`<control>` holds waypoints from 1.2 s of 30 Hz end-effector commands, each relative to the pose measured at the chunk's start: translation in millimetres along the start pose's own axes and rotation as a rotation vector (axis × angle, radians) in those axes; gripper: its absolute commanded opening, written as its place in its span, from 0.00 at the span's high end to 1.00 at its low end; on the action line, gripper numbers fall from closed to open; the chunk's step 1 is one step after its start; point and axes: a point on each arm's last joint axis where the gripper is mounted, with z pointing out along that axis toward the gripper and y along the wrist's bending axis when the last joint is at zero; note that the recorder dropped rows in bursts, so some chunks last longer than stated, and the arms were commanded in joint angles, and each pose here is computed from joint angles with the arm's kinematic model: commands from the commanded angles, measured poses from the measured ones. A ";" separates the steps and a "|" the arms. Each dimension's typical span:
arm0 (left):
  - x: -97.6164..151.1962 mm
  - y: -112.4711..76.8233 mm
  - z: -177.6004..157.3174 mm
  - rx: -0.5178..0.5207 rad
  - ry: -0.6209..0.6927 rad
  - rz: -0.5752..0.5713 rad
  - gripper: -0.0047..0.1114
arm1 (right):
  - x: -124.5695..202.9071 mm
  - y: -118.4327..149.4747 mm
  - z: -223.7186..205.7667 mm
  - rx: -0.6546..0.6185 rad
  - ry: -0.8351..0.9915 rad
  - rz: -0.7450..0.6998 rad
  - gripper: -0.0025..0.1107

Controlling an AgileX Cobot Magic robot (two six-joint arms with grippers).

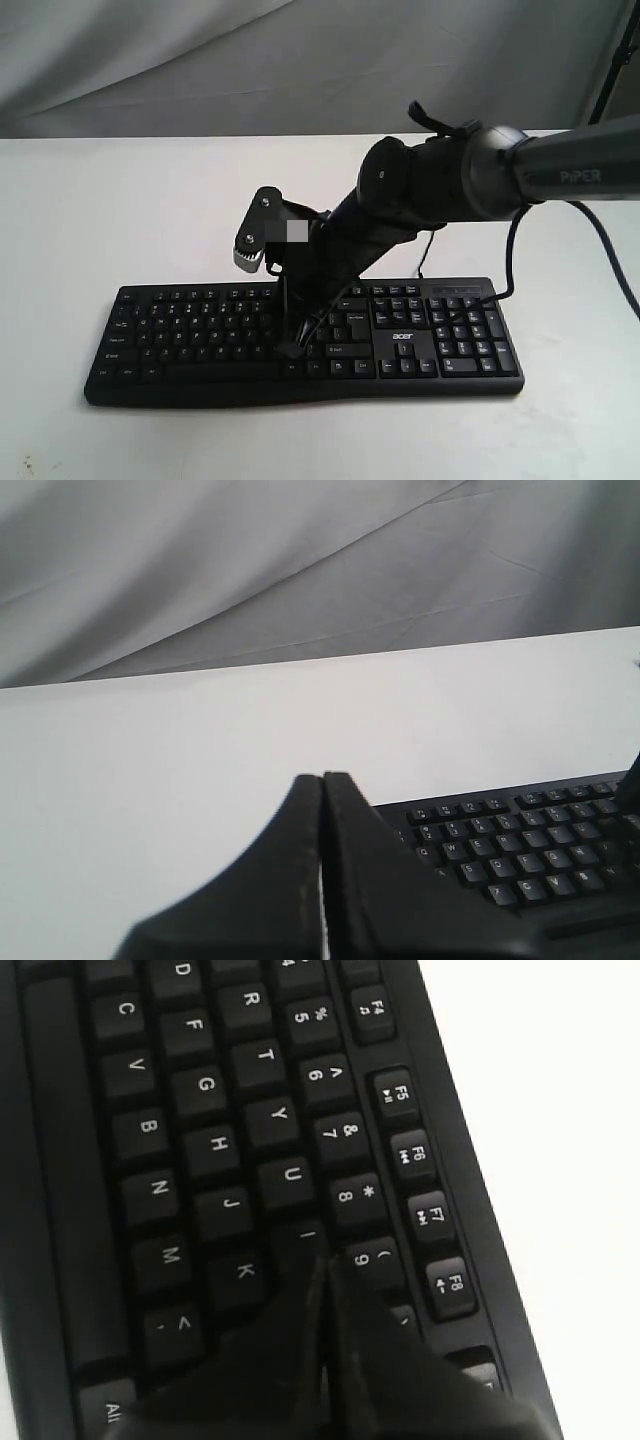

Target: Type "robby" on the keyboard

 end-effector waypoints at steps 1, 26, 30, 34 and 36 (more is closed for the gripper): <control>0.7 -0.2 0.1 0.004 -0.005 0.003 0.96 | 1.1 -1.2 -0.8 0.004 0.000 -0.002 0.98; 0.7 -0.2 0.1 0.004 -0.005 0.003 0.96 | 3.8 -0.1 5.6 -0.011 0.010 -0.029 0.98; 0.7 -0.2 0.1 0.004 -0.005 0.003 0.96 | 3.8 -0.1 5.6 -0.011 0.010 -0.029 0.98; 0.7 -0.2 0.1 0.004 -0.005 0.003 0.96 | 6.6 0.0 10.4 -0.019 0.020 -0.024 0.98; 0.7 -0.2 0.1 0.004 -0.005 0.003 0.96 | 7.2 0.1 11.6 -0.021 0.021 -0.027 0.98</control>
